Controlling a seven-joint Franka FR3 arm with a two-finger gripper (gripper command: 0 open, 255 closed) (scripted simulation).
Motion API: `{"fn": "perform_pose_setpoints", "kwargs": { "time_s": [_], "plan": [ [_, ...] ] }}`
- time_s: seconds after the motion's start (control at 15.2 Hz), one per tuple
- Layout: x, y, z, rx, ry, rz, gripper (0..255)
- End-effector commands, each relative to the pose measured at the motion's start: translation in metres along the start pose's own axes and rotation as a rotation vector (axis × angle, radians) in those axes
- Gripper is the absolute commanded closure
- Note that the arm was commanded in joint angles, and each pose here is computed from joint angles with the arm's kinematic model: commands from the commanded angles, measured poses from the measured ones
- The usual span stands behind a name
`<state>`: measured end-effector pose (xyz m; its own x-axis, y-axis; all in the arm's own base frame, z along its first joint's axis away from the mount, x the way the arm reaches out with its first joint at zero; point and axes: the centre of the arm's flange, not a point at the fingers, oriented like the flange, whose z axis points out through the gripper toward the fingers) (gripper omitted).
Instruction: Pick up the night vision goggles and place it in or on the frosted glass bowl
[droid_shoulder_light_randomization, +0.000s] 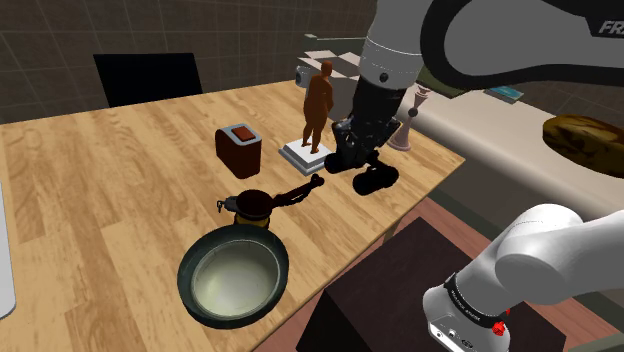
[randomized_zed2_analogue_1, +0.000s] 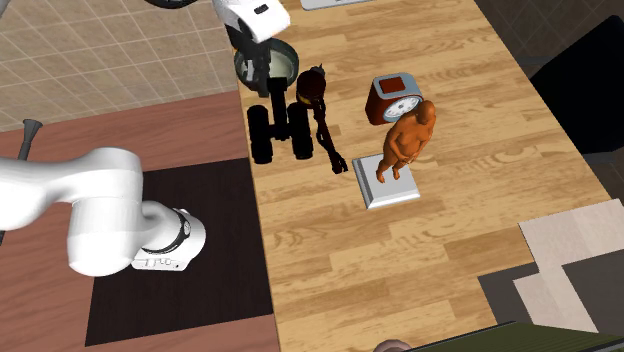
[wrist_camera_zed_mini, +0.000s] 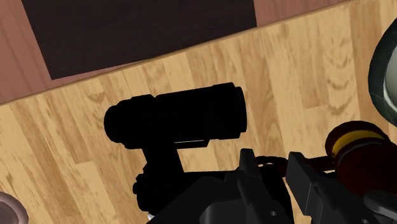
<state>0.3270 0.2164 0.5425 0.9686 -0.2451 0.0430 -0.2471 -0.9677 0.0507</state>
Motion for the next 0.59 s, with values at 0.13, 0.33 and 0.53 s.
{"fn": "perform_pose_setpoints", "kwargs": {
  "time_s": [0.13, 0.33, 0.53],
  "plan": [
    [-0.017, -0.049, -0.009, 0.001, 0.000, 0.001, 255],
    [-0.030, -0.086, -0.015, 0.001, 0.000, 0.001, 255],
    [-0.043, -0.123, -0.021, 0.001, 0.000, 0.001, 255]
  ]
}}
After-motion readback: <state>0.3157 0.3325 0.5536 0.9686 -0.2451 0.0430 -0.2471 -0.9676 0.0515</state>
